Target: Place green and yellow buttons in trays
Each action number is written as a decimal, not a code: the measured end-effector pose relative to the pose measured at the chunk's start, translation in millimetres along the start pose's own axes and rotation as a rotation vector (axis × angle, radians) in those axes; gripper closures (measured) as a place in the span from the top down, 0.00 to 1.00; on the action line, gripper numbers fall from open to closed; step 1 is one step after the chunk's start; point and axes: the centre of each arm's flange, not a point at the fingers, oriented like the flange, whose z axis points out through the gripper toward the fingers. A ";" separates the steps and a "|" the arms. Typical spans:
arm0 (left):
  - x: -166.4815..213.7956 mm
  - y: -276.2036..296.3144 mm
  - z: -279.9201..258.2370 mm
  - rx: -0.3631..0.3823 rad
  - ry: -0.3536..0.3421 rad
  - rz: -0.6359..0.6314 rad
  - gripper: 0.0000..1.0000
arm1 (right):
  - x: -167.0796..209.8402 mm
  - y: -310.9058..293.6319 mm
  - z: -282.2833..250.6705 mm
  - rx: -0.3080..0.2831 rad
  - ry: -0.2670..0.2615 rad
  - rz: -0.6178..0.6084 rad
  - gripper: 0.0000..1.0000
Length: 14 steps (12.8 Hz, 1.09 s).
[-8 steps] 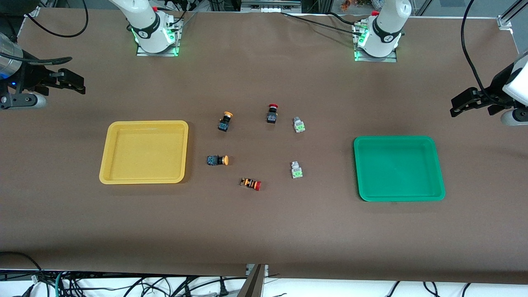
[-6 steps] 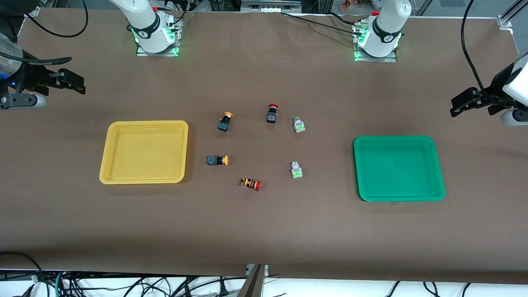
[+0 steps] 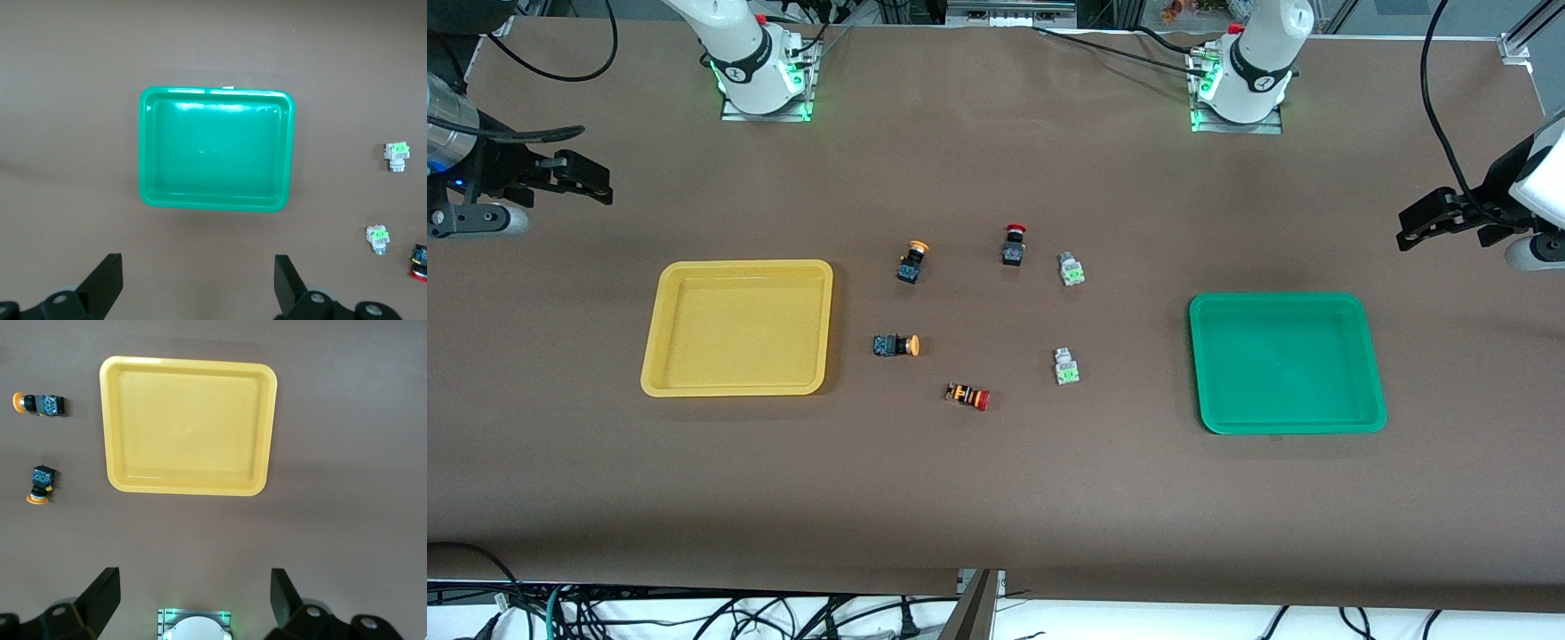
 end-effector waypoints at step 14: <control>7.7 164.8 145.5 -0.107 -0.209 -0.059 1.00 | 82.2 -217.9 215.3 -0.056 -0.095 0.240 1.00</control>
